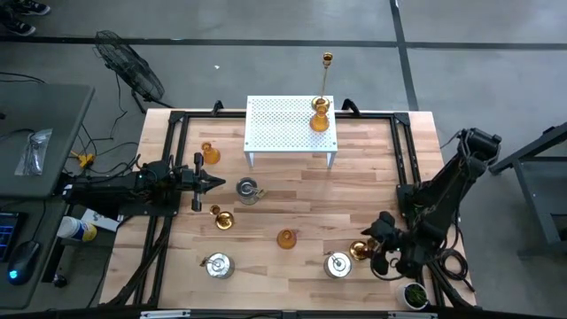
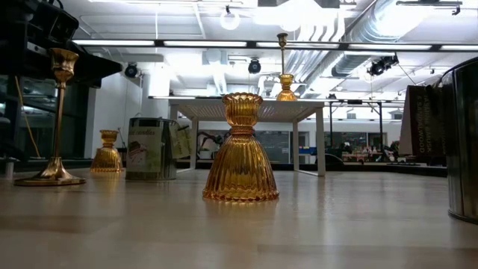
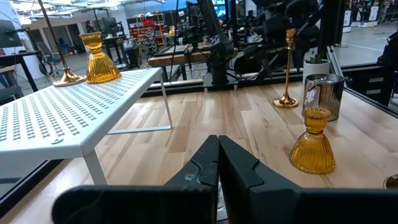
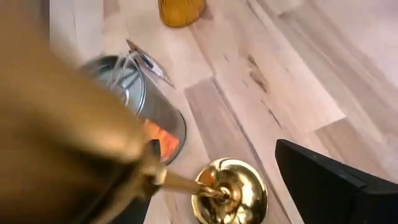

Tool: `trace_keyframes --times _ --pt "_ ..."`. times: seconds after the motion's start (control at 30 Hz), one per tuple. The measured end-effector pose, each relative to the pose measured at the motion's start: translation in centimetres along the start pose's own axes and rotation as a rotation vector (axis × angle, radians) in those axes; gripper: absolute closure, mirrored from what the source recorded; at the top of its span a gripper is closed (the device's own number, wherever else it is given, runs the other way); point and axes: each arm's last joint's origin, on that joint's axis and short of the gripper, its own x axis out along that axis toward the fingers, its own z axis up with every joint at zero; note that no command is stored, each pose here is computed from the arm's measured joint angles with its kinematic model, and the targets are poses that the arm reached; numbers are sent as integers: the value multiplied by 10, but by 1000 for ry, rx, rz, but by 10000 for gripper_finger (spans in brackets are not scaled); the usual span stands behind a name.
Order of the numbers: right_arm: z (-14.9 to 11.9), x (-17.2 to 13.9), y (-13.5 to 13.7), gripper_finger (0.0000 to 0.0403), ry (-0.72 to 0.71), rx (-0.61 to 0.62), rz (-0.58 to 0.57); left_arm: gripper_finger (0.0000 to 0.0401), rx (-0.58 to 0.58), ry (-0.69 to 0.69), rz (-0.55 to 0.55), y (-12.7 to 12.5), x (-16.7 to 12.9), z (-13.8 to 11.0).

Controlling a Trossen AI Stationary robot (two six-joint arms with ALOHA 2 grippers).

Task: Pick & Place candle stick holders
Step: Put the right gold candle holder on the shelf aligned with the other gold candle holder

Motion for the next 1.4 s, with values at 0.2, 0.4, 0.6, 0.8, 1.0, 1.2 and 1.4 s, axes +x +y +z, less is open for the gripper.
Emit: trace_keyframes --times 0.2,0.4,0.6,0.8,1.0,1.2,1.4 --pt "-3 3 1 123 4 -7 -10 401 0 0 0 0 0 0" --pt "-2 3 2 164 1 3 2 401 0 0 -1 0 0 0" --pt "-2 3 3 215 0 5 7 401 0 0 0 0 0 0" --pt "-2 3 3 264 0 2 8 401 0 0 -1 0 0 0" --pt "-2 3 3 301 -2 -1 7 401 0 0 -1 0 0 0" --pt "-2 3 3 333 -4 -2 7 401 0 0 -1 0 0 0" --pt "-2 3 3 360 -7 -2 6 401 0 0 -1 0 0 0"
